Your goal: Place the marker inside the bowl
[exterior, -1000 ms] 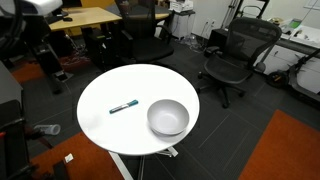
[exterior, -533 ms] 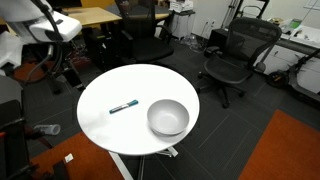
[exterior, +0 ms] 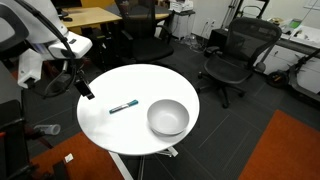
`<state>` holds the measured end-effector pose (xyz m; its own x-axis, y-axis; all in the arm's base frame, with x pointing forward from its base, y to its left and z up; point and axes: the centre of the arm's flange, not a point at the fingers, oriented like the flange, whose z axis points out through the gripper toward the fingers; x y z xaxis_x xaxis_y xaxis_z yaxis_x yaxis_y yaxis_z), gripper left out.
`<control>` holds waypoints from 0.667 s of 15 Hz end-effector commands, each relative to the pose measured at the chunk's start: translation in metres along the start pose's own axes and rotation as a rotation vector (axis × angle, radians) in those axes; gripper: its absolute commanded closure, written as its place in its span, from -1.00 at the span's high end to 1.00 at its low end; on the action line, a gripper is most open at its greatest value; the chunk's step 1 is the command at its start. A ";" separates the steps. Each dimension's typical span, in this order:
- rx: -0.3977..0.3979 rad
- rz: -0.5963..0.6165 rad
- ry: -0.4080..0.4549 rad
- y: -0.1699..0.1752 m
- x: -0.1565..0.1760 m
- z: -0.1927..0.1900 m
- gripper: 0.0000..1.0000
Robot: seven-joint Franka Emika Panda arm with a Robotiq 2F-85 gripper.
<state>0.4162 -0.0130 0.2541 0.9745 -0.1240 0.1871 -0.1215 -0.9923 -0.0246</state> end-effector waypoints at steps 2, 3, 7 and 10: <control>-0.045 0.028 0.018 -0.006 0.022 0.027 1.00; -0.049 0.031 0.013 -0.006 0.028 0.032 1.00; -0.067 0.043 -0.005 -0.003 0.047 0.051 1.00; -0.070 0.051 -0.028 0.001 0.060 0.067 1.00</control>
<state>0.4656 -0.0214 0.2148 0.9732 -0.1584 0.1665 -0.1651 -0.9859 0.0273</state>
